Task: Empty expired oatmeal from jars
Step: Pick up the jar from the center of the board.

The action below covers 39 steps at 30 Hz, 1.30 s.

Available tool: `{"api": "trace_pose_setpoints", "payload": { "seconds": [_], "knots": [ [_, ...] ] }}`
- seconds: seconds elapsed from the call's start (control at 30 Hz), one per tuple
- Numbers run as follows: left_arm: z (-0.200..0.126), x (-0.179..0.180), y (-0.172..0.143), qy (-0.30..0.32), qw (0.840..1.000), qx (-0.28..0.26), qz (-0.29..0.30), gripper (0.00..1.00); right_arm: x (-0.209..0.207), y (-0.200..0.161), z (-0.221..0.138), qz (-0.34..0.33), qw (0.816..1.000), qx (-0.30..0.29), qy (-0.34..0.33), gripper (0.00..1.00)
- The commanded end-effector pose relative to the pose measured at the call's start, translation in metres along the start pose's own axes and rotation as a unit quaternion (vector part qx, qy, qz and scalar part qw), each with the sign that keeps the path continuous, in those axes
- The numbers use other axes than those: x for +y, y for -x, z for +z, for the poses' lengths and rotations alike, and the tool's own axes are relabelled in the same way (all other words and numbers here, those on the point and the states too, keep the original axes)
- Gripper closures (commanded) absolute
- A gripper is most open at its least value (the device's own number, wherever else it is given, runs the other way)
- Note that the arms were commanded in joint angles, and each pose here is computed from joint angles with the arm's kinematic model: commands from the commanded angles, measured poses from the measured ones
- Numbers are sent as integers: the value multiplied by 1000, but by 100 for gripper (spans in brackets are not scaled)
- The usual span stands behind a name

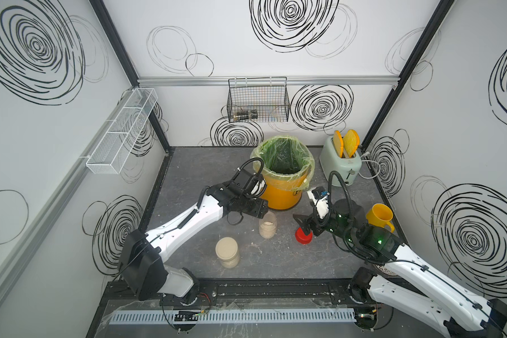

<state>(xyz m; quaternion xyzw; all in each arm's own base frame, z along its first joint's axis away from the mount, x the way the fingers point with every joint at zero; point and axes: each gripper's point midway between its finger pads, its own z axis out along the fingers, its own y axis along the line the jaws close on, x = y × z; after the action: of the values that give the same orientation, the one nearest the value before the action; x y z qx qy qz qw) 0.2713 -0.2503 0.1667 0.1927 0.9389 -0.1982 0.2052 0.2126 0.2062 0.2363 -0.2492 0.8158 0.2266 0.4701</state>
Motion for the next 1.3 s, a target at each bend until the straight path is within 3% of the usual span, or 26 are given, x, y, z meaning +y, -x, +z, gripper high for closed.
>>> {"api": "trace_pose_setpoints", "payload": {
  "seconds": [0.0, 0.2, 0.77, 1.27],
  "knots": [
    [10, 2, -4, 11, 1000, 11, 1, 32, -1, 12, -3, -7, 1000, -28, -6, 8],
    [27, 7, -9, 20, 999, 34, 0, 49, -3, 13, -6, -13, 999, -37, -10, 7],
    [47, 4, -18, 27, 998, 60, 10, 71, -14, 15, -9, -16, 999, -46, -24, 5],
    [50, 9, -20, 38, 997, 67, 15, 80, -18, 13, -8, -9, 999, -46, -22, 5]
  ]
}}
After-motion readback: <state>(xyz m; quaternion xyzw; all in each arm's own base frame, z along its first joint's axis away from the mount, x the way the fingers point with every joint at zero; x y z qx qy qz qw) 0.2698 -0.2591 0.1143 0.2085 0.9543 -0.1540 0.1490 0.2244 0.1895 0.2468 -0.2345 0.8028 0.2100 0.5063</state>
